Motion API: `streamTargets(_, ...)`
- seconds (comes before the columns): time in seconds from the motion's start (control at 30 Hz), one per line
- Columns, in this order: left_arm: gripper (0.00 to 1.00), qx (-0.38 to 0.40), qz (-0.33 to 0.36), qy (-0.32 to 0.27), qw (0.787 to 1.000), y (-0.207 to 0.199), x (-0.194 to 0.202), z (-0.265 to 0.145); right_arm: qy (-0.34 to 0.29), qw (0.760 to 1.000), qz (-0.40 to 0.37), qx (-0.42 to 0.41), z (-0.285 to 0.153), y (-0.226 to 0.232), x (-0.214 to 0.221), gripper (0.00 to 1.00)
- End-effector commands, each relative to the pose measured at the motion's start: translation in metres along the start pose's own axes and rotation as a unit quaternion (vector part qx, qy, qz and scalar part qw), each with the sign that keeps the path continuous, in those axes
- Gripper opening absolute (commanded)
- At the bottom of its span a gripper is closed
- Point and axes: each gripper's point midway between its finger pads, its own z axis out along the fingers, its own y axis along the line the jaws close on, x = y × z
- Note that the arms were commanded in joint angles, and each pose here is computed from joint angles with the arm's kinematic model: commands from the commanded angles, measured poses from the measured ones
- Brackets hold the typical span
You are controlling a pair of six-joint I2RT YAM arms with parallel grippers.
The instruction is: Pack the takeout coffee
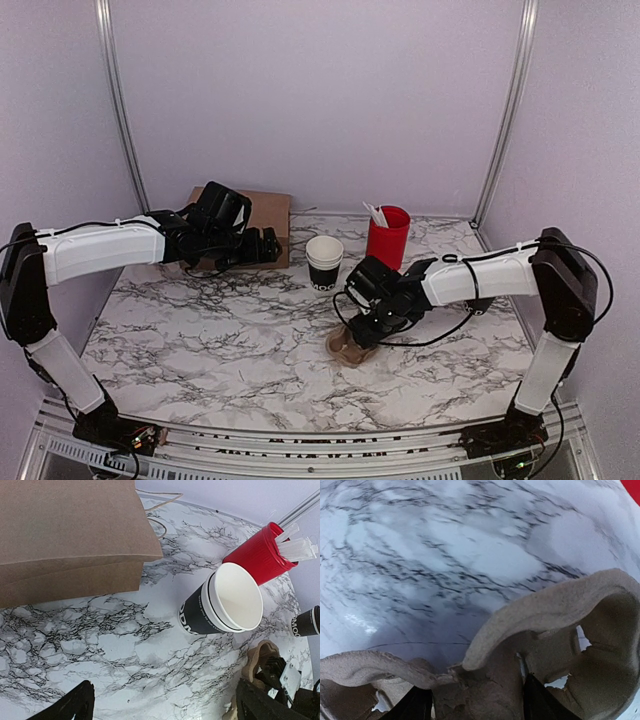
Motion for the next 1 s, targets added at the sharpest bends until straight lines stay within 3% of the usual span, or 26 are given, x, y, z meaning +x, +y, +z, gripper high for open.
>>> streamTargets(0.0,0.99,0.012,0.003,-0.004,1.0,-0.006,-0.006,0.002,0.016,0.993,0.106,0.041,-0.011,-0.049,0.018,0.61)
streamTargets(0.27,0.99,0.022,0.006,-0.009,1.0,-0.014,-0.015,0.002,0.011,0.976,0.205,0.068,-0.023,-0.09,0.048,0.62)
streamTargets(0.63,0.99,0.014,0.034,-0.025,0.999,-0.026,-0.042,-0.002,-0.07,0.972,0.217,0.051,-0.062,-0.093,0.007,0.72)
streamTargets(0.97,0.99,-0.112,0.113,-0.04,0.986,-0.006,-0.078,0.023,-0.12,0.967,0.219,0.04,-0.098,-0.095,-0.016,0.77)
